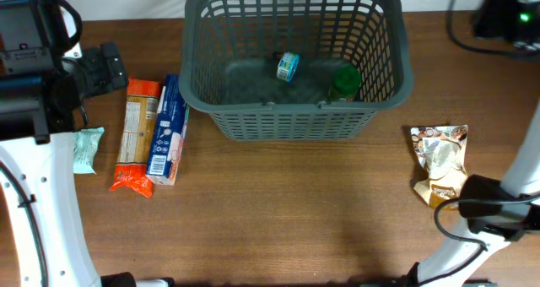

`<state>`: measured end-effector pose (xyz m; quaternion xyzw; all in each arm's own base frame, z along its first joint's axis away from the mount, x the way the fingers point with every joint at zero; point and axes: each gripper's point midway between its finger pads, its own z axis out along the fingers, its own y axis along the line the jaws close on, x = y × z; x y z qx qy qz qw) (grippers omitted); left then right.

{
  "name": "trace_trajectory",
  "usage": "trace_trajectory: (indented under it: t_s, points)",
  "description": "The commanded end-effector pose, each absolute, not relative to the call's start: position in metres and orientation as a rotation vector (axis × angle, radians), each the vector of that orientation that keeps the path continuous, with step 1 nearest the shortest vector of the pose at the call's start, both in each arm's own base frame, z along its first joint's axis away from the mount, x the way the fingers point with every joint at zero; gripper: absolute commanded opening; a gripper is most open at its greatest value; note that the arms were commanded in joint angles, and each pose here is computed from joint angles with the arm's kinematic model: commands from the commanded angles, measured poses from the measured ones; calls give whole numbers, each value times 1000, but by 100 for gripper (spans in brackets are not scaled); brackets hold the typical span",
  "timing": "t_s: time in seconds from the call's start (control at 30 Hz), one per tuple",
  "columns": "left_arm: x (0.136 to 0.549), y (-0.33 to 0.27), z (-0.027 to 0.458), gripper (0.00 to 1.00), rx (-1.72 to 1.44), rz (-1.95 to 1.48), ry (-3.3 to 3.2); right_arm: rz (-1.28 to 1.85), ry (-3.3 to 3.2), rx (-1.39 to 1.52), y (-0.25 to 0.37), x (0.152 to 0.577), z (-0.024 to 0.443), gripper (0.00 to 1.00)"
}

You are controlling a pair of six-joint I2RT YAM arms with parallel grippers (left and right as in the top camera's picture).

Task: Pack container
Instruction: 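Move the right gripper to the snack pouch and grasp it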

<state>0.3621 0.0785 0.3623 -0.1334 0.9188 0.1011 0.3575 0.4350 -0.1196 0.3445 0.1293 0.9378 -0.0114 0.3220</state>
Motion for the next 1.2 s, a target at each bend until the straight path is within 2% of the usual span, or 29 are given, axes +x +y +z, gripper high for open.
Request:
trace_trajectory:
  t_s: [0.0, 0.23, 0.37, 0.73, 1.17]
  points:
    - [364, 79, 359, 99, -327, 262, 2385, -4, 2580, 397, -124, 430, 305, 80]
    - [364, 79, 359, 99, -327, 262, 2385, -2, 2909, 541, -124, 399, 188, 79]
    - [364, 79, 359, 99, -327, 262, 2385, 27, 3052, 568, -115, 374, 143, 79]
    - [364, 79, 359, 99, -327, 262, 2385, 62, 3270, 557, -99, 327, 99, 80]
    - [364, 79, 359, 99, -327, 262, 2385, 79, 3389, 566, -91, 295, 72, 80]
